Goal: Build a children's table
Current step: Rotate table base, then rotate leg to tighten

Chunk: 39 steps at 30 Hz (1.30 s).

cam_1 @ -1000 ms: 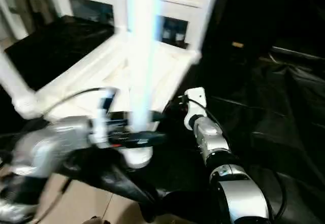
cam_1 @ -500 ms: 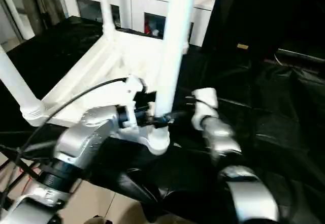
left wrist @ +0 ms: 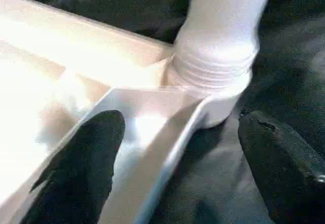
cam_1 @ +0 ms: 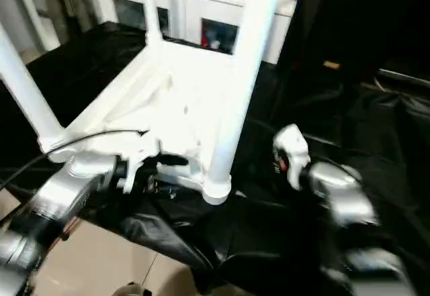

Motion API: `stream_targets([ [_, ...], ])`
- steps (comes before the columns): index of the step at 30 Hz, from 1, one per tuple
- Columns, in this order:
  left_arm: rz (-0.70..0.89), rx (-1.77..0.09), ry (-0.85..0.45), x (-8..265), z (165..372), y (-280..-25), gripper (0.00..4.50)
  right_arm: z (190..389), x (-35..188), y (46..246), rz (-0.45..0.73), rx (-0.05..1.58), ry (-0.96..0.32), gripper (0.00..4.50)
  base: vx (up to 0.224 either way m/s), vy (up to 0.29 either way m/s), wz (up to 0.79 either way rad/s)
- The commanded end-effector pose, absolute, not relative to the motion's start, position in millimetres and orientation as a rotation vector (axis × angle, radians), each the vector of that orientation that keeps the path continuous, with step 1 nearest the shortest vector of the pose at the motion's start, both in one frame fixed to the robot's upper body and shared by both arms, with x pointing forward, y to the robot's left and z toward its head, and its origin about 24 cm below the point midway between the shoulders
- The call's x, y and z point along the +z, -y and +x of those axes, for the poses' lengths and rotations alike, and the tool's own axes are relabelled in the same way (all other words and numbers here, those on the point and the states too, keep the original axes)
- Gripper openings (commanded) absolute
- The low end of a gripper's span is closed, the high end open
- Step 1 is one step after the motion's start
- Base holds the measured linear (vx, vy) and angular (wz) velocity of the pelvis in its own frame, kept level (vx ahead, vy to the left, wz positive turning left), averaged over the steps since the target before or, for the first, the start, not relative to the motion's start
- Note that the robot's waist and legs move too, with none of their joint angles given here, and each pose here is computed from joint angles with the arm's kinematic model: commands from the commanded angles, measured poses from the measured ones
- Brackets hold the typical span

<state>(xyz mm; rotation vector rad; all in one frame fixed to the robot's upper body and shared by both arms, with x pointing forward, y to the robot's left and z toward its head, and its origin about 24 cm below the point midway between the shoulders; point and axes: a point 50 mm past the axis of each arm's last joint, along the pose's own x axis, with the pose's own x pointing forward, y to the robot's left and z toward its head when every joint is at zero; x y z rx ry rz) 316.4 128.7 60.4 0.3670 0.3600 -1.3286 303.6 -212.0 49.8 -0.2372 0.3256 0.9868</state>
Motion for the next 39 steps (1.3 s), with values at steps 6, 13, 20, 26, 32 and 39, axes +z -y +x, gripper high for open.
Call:
stream_targets([
  [6, 0.428, -1.459, -0.394, 65.3, 327.5, -124.9, 2.99, 282.4, 68.9, 214.7, -0.29, 1.183, -0.409, 3.73, 0.0, 0.0, 0.0],
  [13, 0.484, -1.549, -0.485, 62.6, 331.1, -129.4, 2.52, 268.0, 78.6, 210.9, -0.293, 1.287, -0.457, 3.73, 0.0, 0.0, 0.0],
  [20, 0.523, -1.532, -0.511, 61.8, 338.0, -128.1, 1.97, 260.7, 80.8, 209.6, -0.288, 1.308, -0.49, 3.73, 0.0, 0.0, 0.0],
  [26, 0.567, -1.5, -0.498, 63.9, 344.3, -124.4, 1.38, 257.1, 79.5, 208.5, -0.286, 1.302, -0.508, 3.73, 0.0, 0.0, 0.0],
  [32, 0.579, -1.493, -0.522, 64.1, 346.7, -124.4, 0.96, 254.1, 77.8, 208.0, -0.284, 1.294, -0.521, 3.73, 0.0, 0.0, 0.0],
  [39, 0.48, -1.476, -0.635, 60.1, 346.3, -129.8, 0.52, 253.3, 77.1, 206.5, -0.281, 1.293, -0.53, 3.73, 0.0, 0.0, 0.0],
])
